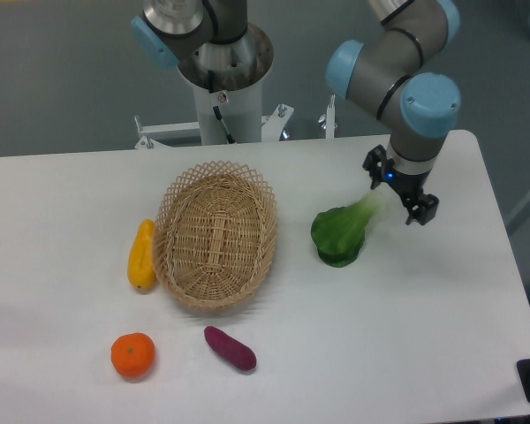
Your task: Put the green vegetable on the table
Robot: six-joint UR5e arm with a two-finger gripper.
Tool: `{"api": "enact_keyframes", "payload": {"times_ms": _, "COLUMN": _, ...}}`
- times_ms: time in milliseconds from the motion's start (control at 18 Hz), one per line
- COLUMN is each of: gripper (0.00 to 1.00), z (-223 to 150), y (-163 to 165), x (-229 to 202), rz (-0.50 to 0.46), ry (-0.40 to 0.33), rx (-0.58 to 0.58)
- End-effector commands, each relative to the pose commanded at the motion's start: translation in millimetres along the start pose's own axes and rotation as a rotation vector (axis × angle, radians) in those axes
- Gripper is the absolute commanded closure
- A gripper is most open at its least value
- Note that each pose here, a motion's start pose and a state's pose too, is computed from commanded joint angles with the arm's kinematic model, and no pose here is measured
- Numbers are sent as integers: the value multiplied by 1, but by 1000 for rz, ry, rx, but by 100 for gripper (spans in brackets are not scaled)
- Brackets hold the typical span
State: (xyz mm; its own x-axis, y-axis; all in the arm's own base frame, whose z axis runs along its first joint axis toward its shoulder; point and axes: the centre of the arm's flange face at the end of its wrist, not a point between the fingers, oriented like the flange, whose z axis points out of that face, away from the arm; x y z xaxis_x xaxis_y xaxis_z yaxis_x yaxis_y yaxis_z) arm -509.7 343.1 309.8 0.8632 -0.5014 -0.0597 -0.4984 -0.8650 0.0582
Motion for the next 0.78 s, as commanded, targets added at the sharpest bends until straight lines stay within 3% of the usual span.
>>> {"api": "enact_keyframes", "payload": {"times_ms": 444, "gripper": 0, "z": -34, "y": -21, "x": -61, "rz": -79, "ry": 21, "rx": 14}}
{"api": "enact_keyframes", "payload": {"times_ms": 778, "gripper": 0, "z": -33, "y": -24, "x": -109, "rz": -169, "ry": -9, "rx": 54}}
